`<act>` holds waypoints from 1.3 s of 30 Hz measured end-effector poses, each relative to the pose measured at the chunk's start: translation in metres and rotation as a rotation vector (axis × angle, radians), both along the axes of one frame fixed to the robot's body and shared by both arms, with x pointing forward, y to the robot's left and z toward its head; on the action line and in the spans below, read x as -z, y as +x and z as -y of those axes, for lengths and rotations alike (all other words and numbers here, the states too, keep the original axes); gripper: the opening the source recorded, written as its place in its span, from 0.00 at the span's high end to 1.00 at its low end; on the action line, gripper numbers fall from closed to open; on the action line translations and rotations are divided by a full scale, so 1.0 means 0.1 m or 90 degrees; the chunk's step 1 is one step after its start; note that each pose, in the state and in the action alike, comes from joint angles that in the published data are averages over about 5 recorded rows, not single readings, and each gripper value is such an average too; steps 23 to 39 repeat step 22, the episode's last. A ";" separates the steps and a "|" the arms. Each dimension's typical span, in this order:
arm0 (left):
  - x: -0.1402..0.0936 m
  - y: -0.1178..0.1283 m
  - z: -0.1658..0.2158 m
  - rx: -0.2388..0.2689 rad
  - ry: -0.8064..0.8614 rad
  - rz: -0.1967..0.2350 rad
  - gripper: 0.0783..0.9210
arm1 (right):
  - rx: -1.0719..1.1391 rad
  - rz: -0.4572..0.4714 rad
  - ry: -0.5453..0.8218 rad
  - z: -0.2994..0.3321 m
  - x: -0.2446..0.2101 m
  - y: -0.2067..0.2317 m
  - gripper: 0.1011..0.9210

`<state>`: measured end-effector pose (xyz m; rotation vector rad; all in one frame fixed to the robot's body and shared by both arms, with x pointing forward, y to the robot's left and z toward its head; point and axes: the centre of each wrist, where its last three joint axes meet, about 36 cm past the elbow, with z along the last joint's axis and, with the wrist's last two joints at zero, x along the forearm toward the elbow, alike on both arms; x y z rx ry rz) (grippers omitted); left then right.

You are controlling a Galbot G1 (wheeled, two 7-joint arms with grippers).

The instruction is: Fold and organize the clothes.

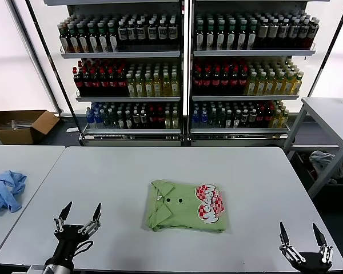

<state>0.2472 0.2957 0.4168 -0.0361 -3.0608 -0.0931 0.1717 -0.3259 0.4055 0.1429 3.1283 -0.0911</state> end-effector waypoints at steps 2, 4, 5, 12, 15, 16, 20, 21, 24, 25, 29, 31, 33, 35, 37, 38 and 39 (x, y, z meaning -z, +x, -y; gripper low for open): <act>0.00 0.00 0.00 0.000 -0.001 -0.001 0.12 | 0.000 -0.002 -0.002 0.00 0.01 0.00 0.12; 0.01 -0.01 0.01 0.000 -0.001 -0.002 0.12 | 0.000 -0.004 -0.003 0.00 0.03 -0.01 0.12; 0.01 -0.02 0.01 0.000 -0.001 -0.002 0.12 | 0.000 -0.005 -0.003 0.00 0.04 -0.01 0.12; 0.01 -0.02 0.00 0.000 0.001 -0.002 0.12 | -0.002 -0.008 -0.006 -0.01 0.06 -0.02 0.12; 0.01 -0.02 0.00 -0.001 0.001 -0.002 0.12 | -0.003 -0.007 -0.006 -0.01 0.07 -0.02 0.12; 0.02 -0.02 0.00 -0.001 0.001 -0.002 0.12 | -0.003 -0.007 -0.006 -0.01 0.07 -0.02 0.12; 0.02 -0.03 0.00 -0.001 0.001 -0.002 0.12 | -0.003 -0.005 -0.006 -0.02 0.07 -0.02 0.12; 0.02 -0.03 0.00 -0.001 0.001 -0.002 0.12 | -0.003 -0.005 -0.006 -0.02 0.07 -0.02 0.12; 0.02 -0.03 0.00 -0.001 0.001 -0.002 0.12 | -0.002 -0.005 -0.005 -0.02 0.07 -0.02 0.12; 0.02 -0.03 0.00 -0.001 0.001 -0.002 0.12 | -0.002 -0.005 -0.005 -0.02 0.07 -0.02 0.12; 0.02 -0.03 0.00 -0.001 0.001 -0.002 0.12 | -0.002 -0.005 -0.005 -0.02 0.07 -0.02 0.12; 0.02 -0.03 0.00 -0.001 0.001 -0.002 0.12 | -0.002 -0.005 -0.005 -0.02 0.07 -0.02 0.12; 0.02 -0.03 0.00 -0.001 0.001 -0.002 0.12 | -0.002 -0.005 -0.005 -0.02 0.07 -0.02 0.12; 0.02 -0.03 0.00 -0.001 0.001 -0.002 0.12 | -0.002 -0.005 -0.005 -0.02 0.07 -0.02 0.12; 0.02 -0.03 0.00 -0.001 0.001 -0.002 0.12 | -0.002 -0.005 -0.005 -0.02 0.07 -0.02 0.12; 0.02 -0.03 0.00 -0.001 0.001 -0.002 0.12 | -0.002 -0.005 -0.005 -0.02 0.07 -0.02 0.12; 0.02 -0.03 0.00 -0.001 0.001 -0.002 0.12 | -0.002 -0.005 -0.005 -0.02 0.07 -0.02 0.12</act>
